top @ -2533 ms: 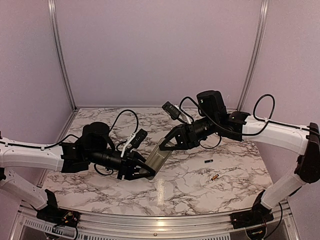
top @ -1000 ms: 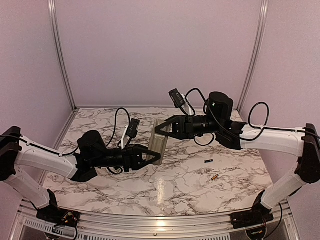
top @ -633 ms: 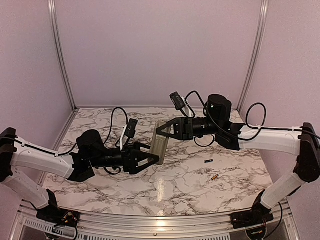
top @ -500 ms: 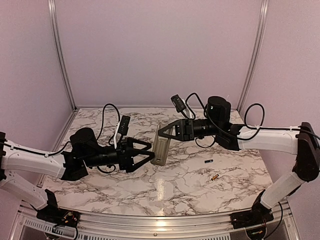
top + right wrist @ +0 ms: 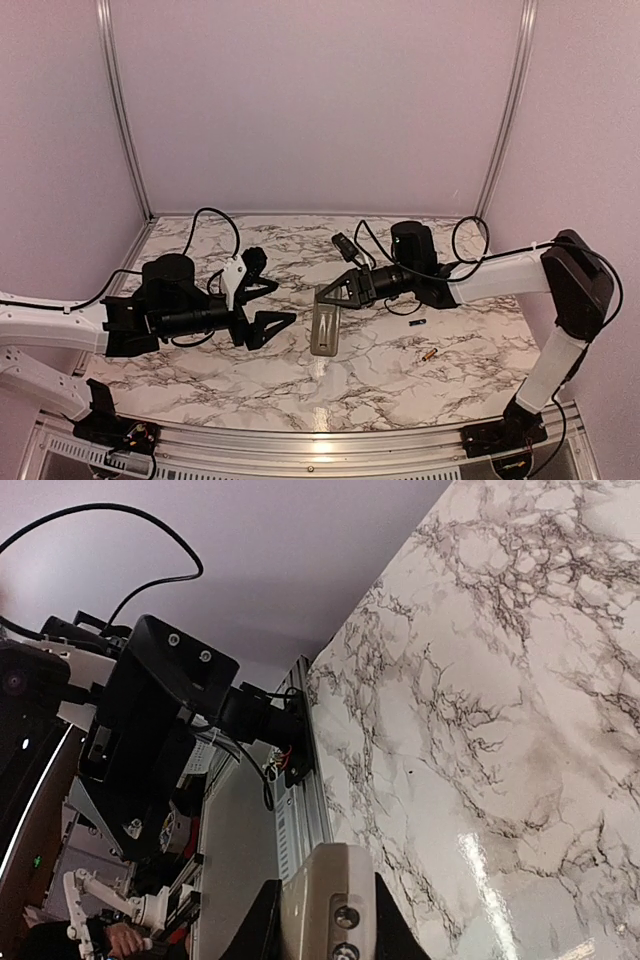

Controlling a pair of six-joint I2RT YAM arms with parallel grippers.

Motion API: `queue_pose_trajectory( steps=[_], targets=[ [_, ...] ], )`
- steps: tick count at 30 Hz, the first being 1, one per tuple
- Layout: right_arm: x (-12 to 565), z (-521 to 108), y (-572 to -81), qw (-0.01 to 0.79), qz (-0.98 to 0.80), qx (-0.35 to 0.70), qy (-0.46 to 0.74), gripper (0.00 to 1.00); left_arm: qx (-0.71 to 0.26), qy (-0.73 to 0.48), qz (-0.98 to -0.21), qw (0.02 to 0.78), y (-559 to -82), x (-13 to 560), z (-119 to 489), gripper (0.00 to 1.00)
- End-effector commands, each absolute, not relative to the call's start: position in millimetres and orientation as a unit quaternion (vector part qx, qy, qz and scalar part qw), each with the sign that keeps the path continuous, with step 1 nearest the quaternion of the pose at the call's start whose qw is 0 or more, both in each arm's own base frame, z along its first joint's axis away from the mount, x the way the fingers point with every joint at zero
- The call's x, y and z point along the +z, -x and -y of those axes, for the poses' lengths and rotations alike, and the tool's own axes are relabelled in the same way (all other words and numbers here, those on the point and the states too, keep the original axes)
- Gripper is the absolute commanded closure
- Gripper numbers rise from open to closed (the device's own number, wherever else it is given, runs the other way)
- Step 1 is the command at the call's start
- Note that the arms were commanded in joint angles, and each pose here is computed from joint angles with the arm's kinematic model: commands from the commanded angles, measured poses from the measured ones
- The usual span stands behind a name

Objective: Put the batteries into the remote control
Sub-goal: Remove the battery cover from the remote control.

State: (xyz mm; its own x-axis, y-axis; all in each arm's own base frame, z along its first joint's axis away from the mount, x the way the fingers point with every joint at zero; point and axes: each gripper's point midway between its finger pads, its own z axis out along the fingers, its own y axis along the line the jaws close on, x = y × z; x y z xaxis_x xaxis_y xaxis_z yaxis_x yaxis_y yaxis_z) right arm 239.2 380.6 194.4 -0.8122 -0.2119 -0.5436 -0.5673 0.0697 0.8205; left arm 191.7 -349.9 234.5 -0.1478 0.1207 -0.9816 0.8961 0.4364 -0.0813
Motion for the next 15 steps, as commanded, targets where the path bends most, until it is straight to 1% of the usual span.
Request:
queue_pose_trajectory(
  steps=[1,4,6,11,15],
  targets=[
    [176,-383,-242,0.094,-0.730,0.631,0.245,1.00,-0.243,-0.504,-0.644,0.522,-190,209,354,0.25],
    [163,-385,-246,0.073,-0.741,0.627,0.229,1.00,-0.218,-0.568,-0.618,0.498,-177,197,363,0.34],
    [157,-387,-248,0.062,-0.747,0.624,0.221,1.00,-0.205,-0.591,-0.607,0.490,-173,193,368,0.37],
    [145,-390,-252,0.050,-0.751,0.628,0.199,1.00,-0.178,-0.647,-0.585,0.455,-161,175,379,0.52],
    [139,-391,-255,0.045,-0.749,0.636,0.183,1.00,-0.162,-0.673,-0.582,0.427,-159,161,382,0.57]
  ],
)
